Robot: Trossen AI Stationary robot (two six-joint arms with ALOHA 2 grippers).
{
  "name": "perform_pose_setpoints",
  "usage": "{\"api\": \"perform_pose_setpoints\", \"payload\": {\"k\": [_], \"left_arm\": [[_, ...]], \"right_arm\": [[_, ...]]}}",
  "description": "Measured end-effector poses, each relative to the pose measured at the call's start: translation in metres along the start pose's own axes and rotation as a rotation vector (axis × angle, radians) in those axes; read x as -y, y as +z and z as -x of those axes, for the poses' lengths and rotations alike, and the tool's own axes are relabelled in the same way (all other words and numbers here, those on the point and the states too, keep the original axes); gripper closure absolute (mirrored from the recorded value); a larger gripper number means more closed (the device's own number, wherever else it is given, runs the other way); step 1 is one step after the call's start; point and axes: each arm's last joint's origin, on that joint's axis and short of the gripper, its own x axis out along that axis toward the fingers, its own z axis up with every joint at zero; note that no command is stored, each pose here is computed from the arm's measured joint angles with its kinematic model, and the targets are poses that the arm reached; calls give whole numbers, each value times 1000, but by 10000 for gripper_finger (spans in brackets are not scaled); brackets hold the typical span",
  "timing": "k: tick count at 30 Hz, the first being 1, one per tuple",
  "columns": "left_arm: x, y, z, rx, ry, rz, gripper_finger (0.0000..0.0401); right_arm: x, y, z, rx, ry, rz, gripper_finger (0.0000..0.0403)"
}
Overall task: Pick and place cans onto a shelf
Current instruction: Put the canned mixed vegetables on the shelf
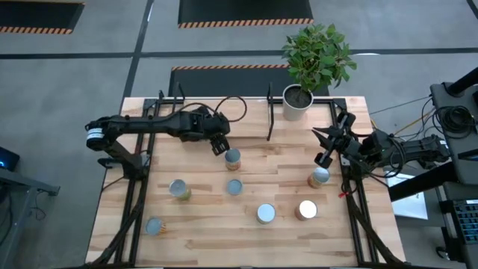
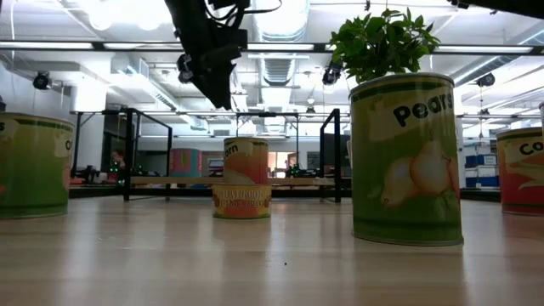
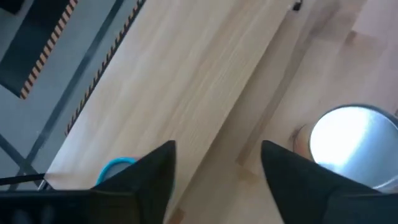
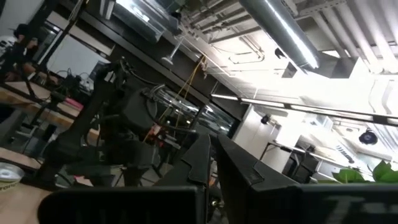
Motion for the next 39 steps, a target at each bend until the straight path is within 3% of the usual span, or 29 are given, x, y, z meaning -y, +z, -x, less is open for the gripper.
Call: {"api": "perform_pose_setpoints", "payload": {"k": [8,10,24,39], "left_arm": [[-34,3,-20,-50,74,274,371],[-39,2,-28,-71,95,322,391],[-40,-10,-49,-118,203,336,401],[-37,-41,-71,-204,253,342,401]], "right_arm": [[0,0,0,0,0,-1,385],[0,0,0,-2,1,0,385],[-1,-1,0,-6,4,2,385],[-1,-1,0,-6,4,3,385]]}}
